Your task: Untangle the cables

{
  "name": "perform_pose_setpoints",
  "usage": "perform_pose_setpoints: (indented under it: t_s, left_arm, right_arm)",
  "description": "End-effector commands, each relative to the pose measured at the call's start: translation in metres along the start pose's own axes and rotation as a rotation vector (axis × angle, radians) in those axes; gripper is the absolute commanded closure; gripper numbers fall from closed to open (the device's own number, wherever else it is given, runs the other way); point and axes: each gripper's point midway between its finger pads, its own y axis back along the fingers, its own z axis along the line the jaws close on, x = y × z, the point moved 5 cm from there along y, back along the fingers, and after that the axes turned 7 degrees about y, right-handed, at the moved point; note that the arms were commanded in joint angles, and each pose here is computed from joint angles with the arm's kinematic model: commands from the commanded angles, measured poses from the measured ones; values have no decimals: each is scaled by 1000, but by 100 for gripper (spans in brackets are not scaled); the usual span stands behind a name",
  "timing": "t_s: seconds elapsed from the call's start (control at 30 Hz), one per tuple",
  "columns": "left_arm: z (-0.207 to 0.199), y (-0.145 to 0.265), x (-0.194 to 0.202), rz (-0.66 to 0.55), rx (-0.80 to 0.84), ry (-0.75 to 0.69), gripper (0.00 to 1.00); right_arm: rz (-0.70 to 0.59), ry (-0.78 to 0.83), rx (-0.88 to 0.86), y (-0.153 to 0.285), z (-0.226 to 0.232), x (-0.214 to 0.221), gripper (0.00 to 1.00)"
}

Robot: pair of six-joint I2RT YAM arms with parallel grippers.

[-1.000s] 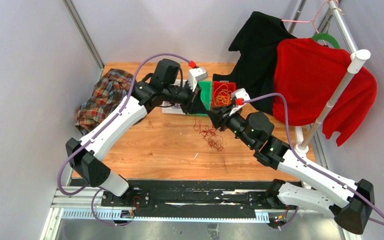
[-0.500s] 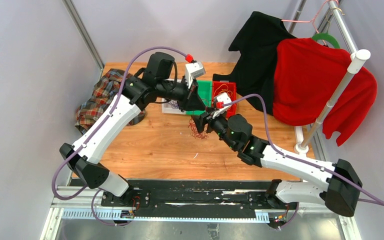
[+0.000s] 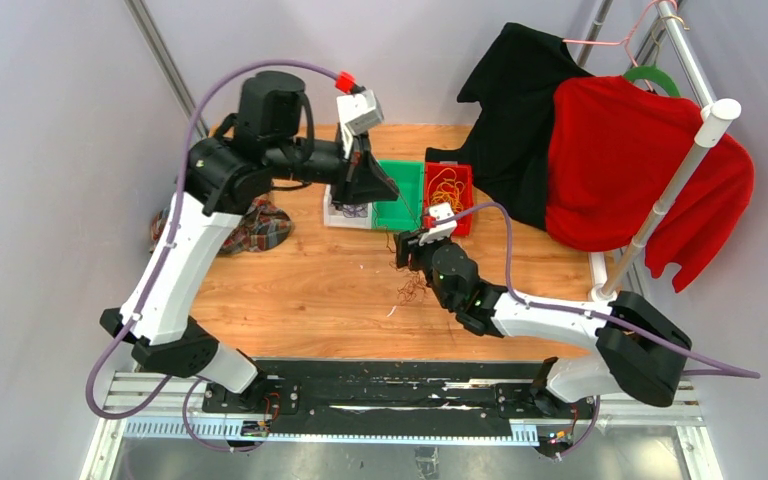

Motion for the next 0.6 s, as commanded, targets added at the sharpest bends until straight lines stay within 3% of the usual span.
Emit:
perform_pose_setpoints:
  t_s: [0.0,0.37,0.57]
  left_arm:
    - [-30,38,-42,-125,-53,-168,100]
    - [-34,112,-128,-449,-478,-536,100]
    - [-29,133,-143,-514,-632,-636,100]
  right_arm:
    - [50,-48,75,11,-10,39,40]
    - [176,-91,138,51,-37,111,41]
    - [188,-123,143,68,-46,122,41]
